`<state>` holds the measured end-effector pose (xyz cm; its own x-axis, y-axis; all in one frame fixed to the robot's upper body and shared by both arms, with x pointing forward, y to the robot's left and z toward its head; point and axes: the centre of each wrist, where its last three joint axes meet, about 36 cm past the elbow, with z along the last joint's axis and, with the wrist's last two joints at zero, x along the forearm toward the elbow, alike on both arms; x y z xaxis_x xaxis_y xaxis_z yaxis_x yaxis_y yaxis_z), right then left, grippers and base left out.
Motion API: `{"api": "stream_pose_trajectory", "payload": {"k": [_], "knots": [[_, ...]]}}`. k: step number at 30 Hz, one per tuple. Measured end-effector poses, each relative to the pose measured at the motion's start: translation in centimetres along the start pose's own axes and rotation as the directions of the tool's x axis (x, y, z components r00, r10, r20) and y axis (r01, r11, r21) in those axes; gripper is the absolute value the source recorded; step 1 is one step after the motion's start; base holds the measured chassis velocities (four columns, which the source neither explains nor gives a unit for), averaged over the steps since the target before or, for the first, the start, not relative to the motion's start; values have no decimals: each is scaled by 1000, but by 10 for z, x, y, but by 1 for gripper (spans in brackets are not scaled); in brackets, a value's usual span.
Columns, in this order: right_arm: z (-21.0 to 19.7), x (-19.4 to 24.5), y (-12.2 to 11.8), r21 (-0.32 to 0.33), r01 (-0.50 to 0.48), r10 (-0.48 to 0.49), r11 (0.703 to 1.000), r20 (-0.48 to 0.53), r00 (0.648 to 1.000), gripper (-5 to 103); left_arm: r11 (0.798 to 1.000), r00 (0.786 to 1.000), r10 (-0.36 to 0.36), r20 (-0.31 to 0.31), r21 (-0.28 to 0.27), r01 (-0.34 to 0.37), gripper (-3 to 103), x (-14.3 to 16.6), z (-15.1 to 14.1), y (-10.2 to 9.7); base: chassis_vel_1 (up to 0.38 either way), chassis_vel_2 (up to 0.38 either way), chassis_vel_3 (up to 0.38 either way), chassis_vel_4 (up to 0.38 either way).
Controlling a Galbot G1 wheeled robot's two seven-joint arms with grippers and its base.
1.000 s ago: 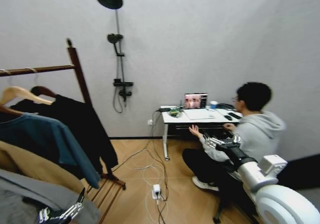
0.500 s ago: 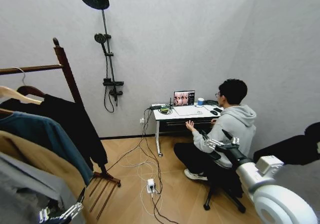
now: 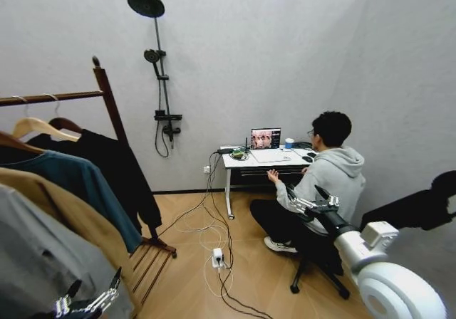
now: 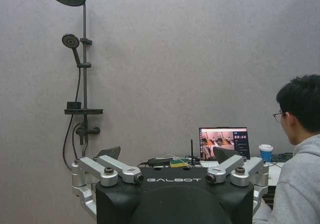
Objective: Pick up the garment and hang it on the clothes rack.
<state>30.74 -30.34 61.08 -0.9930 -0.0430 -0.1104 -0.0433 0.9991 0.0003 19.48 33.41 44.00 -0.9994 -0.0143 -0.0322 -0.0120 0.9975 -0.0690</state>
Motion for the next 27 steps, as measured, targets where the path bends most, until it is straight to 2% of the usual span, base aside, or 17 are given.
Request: {"api": "stream_pose_trajectory", "payload": {"k": [27], "knots": [[-1, 0, 3, 9, 5, -5, 1000, 6, 1000, 100, 1000, 1000, 0, 0, 0, 0, 100, 0, 0, 0, 99, -101, -99, 98]]}}
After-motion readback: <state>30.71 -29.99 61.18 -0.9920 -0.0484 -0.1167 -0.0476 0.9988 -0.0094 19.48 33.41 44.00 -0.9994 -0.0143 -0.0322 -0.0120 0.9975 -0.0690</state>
